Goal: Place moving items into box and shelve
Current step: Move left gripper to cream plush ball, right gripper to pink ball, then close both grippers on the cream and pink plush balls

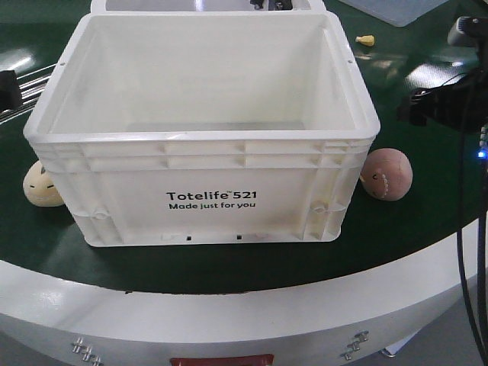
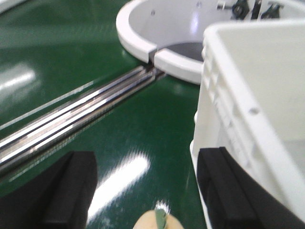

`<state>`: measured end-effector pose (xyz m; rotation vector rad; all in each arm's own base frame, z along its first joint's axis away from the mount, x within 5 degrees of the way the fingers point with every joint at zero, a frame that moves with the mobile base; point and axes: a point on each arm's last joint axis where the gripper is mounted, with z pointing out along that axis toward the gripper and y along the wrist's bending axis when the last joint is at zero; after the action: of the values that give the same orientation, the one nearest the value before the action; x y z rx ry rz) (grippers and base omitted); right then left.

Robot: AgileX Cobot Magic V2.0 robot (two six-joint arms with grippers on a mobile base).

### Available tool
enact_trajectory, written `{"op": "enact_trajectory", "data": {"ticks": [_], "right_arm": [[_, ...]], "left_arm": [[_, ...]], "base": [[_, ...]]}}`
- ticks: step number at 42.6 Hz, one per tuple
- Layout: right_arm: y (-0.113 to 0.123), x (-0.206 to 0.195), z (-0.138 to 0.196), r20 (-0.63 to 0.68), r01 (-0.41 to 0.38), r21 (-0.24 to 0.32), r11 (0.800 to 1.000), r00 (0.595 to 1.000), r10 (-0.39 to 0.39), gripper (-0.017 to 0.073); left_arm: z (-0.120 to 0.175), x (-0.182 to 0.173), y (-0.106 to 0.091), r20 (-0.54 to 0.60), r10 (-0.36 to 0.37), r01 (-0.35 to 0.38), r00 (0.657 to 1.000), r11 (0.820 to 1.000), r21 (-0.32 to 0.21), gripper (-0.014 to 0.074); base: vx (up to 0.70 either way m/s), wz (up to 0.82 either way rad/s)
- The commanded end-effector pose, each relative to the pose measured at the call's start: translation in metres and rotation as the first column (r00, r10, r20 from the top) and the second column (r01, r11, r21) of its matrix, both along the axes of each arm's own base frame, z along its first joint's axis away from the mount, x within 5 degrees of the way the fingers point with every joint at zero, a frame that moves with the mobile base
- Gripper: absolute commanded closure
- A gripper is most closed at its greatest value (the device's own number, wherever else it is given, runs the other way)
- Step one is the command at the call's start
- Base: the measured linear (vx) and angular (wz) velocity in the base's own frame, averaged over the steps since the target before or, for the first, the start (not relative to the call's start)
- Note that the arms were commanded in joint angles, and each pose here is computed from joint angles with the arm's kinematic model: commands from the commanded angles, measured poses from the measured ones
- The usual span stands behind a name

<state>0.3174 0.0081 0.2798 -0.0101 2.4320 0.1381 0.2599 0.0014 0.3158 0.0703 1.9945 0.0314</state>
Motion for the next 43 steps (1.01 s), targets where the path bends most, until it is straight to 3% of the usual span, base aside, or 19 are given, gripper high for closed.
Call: {"op": "enact_trajectory", "data": {"ticks": [1, 9, 10, 22, 28, 31, 36, 38, 39, 43], "right_arm": [[0.0, 0.011, 0.011, 0.028, -0.019, -0.006, 1.0, 0.999, 0.019, -0.0044], [0.003, 0.022, -0.011, -0.062, -0.044, 0.018, 0.999, 0.997, 0.045, -0.0026], [0.004, 0.032, -0.039, -0.152, -0.063, 0.026, 0.998, 0.986, 0.066, -0.0026], [0.004, 0.042, -0.067, -0.218, -0.062, 0.035, 0.997, 0.974, 0.068, 0.0004], [0.006, 0.045, -0.078, -0.242, -0.072, 0.049, 0.996, 0.967, 0.081, 0.0131], [0.006, 0.045, -0.081, -0.246, -0.074, 0.05, 0.996, 0.966, 0.084, 0.0232], [0.006, 0.046, -0.082, -0.244, -0.071, 0.051, 0.996, 0.966, 0.082, 0.0485], [0.006, 0.046, -0.082, -0.242, -0.074, 0.049, 0.996, 0.967, 0.084, 0.0539], [0.006, 0.047, -0.082, -0.234, -0.068, 0.053, 0.996, 0.969, 0.079, 0.0569], [0.006, 0.047, -0.082, -0.234, -0.068, 0.053, 0.996, 0.969, 0.079, 0.0568]], "left_arm": [[0.019, 0.004, 0.003, 0.105, 0.023, -0.022, 0.994, 1.0, -0.013, 0.0029], [0.019, 0.004, 0.004, 0.105, 0.026, -0.025, 0.994, 1.0, -0.016, 0.0029], [0.019, 0.004, 0.004, 0.1, 0.026, -0.024, 0.995, 1.0, -0.016, 0.0029], [0.019, 0.003, 0.005, 0.098, 0.033, -0.031, 0.995, 0.999, -0.018, 0.0029], [0.019, 0.003, 0.011, 0.095, 0.056, -0.054, 0.994, 0.998, -0.02, 0.0029], [0.019, 0.003, 0.013, 0.095, 0.068, -0.065, 0.993, 0.997, -0.028, 0.0029], [0.016, 0.005, 0.016, 0.086, 0.081, -0.078, 0.993, 0.996, -0.04, 0.0029], [0.015, 0.006, 0.016, 0.079, 0.085, -0.081, 0.993, 0.996, -0.047, 0.0029], [-0.011, 0.022, 0.017, -0.027, 0.088, -0.09, 0.996, 0.994, -0.062, 0.0029], [-0.022, 0.028, 0.017, -0.071, 0.091, -0.096, 0.993, 0.993, -0.069, 0.0029]], "base": [[0.0, 0.0], [0.0, 0.0], [0.0, 0.0], [0.0, 0.0], [0.0, 0.0], [0.0, 0.0], [0.0, 0.0], [0.0, 0.0], [0.0, 0.0], [0.0, 0.0]]}}
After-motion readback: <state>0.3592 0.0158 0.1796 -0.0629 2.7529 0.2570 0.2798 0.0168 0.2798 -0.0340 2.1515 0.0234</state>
